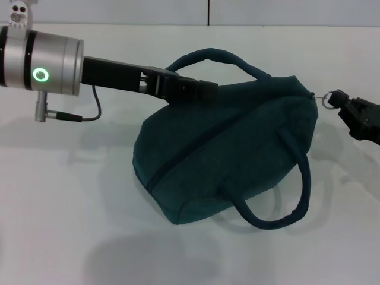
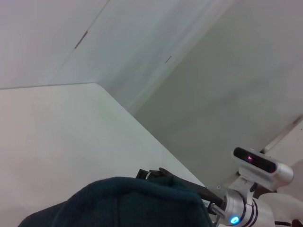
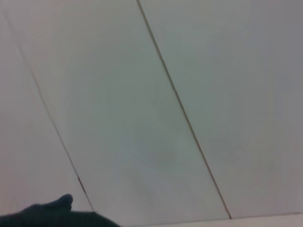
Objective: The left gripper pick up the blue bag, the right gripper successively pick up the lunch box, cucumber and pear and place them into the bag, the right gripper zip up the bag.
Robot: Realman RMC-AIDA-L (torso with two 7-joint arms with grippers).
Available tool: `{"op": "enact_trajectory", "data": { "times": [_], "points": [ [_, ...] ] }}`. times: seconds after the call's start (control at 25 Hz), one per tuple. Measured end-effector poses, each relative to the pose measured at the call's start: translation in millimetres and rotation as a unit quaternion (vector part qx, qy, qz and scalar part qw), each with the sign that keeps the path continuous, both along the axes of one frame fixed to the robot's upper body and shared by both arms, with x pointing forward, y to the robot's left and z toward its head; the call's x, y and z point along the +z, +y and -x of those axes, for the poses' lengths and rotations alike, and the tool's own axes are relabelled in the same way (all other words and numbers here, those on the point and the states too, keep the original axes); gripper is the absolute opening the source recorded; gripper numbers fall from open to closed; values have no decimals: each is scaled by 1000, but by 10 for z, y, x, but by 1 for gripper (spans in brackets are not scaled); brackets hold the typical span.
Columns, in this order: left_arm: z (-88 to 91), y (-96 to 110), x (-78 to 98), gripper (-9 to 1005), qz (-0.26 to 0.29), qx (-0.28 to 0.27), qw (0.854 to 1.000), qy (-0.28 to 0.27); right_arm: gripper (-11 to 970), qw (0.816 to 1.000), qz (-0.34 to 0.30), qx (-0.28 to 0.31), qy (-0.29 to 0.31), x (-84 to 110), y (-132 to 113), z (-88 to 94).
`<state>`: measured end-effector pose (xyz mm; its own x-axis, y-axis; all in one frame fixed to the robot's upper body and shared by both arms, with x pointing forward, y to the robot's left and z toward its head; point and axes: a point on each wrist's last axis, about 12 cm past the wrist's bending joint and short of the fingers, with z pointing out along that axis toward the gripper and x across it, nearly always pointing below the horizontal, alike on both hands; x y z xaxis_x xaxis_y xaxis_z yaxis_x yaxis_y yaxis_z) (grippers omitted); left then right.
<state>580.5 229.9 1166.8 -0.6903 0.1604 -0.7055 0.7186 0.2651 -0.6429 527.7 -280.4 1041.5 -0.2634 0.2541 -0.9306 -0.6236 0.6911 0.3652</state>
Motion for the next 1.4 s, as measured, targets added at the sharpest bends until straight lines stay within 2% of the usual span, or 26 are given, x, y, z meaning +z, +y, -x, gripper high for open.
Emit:
{"op": "enact_trajectory", "data": {
  "times": [0.64,0.84,0.92,1.2,1.4],
  "points": [
    [2,12,-3,44,-1,1,1000,1,172,997,-43,12,59,38,-111,-10],
    [-2,6,5,45,-1,1,1000,-2,395,992,-73,51,91,113,-152,8],
    [-4,3,6,45,-1,1,1000,-2,630,991,-81,60,91,157,-192,14],
    [-2,-6,1,46,2,1,1000,-3,673,990,-90,60,90,187,-264,43],
    [35,11,22,47,40,2,999,-37,671,993,-96,55,35,243,-271,101]
  ]
}}
